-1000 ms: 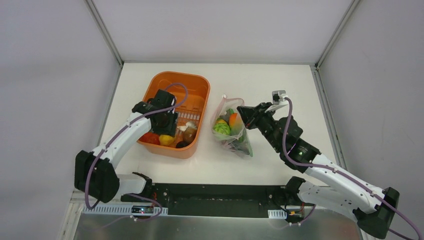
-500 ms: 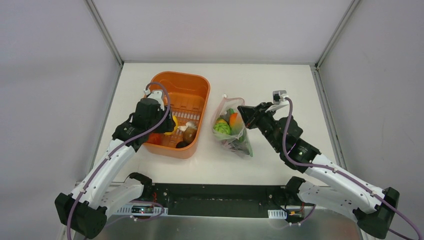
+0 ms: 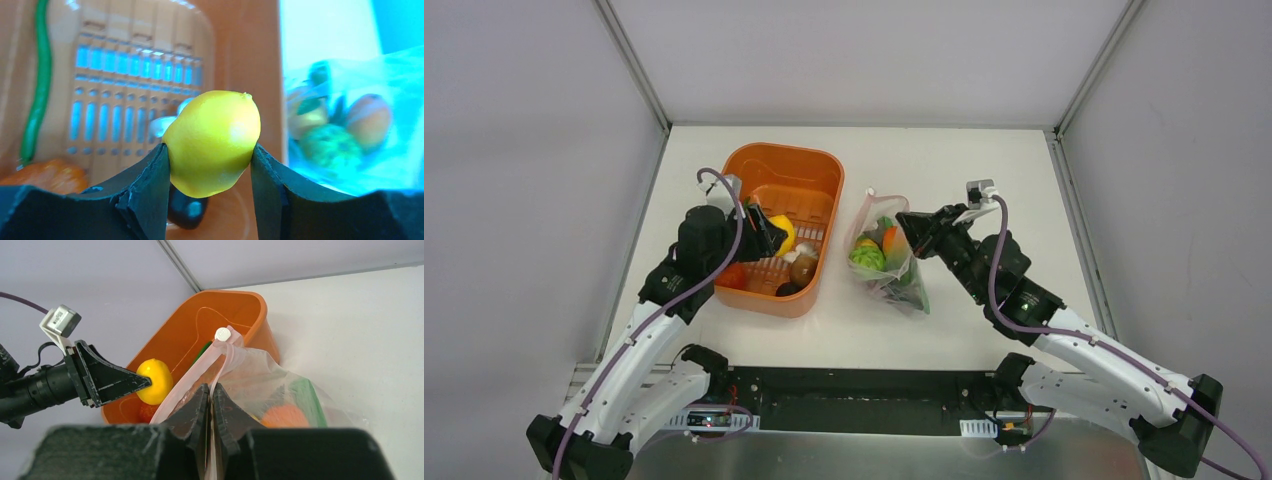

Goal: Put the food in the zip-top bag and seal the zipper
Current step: Pick up the fake fruit from the bin, then place the fake fruit in the zipper food storage bag.

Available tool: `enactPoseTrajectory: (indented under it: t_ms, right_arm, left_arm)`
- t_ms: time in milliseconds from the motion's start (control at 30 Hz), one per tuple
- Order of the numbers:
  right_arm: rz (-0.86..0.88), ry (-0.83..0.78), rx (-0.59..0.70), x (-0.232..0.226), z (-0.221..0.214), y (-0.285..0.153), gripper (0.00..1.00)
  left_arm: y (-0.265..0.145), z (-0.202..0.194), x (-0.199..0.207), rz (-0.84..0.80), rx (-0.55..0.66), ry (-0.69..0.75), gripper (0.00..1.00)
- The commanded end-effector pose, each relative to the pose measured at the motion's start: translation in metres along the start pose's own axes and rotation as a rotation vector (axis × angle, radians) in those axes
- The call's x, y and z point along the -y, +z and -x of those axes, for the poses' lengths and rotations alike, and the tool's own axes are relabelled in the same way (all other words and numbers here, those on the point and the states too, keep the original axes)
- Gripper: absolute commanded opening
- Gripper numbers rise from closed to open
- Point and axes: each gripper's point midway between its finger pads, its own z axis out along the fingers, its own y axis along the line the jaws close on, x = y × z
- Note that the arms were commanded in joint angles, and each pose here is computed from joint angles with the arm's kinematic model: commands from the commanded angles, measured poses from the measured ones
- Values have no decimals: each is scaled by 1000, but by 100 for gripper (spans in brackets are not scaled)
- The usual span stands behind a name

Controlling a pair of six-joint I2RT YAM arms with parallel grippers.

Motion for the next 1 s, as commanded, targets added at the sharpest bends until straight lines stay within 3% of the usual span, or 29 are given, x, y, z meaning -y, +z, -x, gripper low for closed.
enactPoseTrajectory:
  t_ms: [0,300,767,967]
  right_arm:
    - [112,2,53,-25,20,-2,10]
    - [86,-6,41,-22,17,3,9]
    - [149,5,24,-33,13,0,9]
    - [179,9,22,-37,13,-2,10]
  left_arm:
    - [-16,36,62,-295,106,-117,0]
    - [-66,67,138,-660,184,-110,1]
    - [-80,57,199,-828,139,-19,3]
    - [-65,44,216,-816,87,26,5]
